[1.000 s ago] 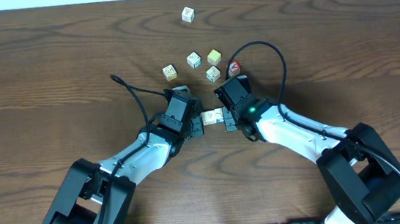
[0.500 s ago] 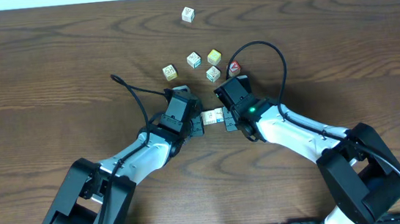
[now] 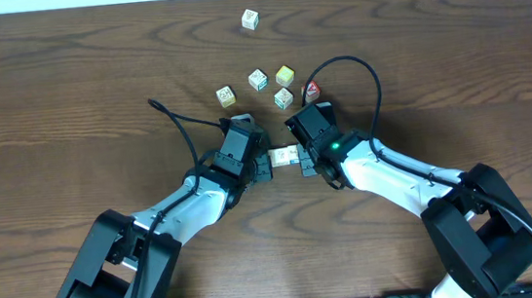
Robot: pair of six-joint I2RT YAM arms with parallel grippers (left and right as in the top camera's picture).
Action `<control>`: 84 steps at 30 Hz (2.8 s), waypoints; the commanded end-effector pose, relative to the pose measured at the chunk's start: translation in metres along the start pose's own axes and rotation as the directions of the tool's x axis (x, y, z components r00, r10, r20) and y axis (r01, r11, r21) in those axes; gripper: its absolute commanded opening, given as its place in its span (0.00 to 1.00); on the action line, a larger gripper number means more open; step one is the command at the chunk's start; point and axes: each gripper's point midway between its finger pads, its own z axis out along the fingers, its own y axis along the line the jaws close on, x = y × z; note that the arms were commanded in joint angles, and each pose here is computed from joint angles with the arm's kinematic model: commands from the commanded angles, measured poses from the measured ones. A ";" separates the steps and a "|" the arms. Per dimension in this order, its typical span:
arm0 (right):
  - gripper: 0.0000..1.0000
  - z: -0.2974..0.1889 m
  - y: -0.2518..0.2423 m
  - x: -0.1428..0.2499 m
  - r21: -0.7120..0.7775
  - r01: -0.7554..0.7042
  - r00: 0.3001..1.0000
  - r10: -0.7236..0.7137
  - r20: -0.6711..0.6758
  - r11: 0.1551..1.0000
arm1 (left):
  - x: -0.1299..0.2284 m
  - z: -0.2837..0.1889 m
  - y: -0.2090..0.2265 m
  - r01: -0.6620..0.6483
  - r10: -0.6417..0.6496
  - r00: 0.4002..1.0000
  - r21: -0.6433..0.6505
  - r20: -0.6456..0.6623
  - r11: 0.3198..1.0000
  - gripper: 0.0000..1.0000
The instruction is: Lift 4 blocks
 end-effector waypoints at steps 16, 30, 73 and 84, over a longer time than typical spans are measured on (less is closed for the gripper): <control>0.01 -0.014 0.064 0.012 -0.226 0.053 0.997 -0.063 -0.034 0.973 | 0.032 -0.003 -0.058 -0.026 0.061 0.989 0.245 -0.137 0.969 0.08; 0.01 -0.016 0.072 0.007 -0.264 0.024 0.999 -0.032 -0.025 0.964 | 0.029 -0.007 -0.060 -0.037 0.070 0.990 0.254 -0.121 0.966 0.08; 0.01 -0.012 0.056 0.005 -0.174 0.010 1.000 -0.012 -0.009 0.985 | 0.032 -0.004 -0.042 -0.067 0.088 0.989 0.163 -0.121 0.984 0.10; 0.01 -0.011 0.049 0.014 -0.145 0.016 0.999 -0.022 -0.041 0.989 | 0.032 -0.004 -0.042 -0.070 0.090 0.988 0.164 -0.121 0.984 0.10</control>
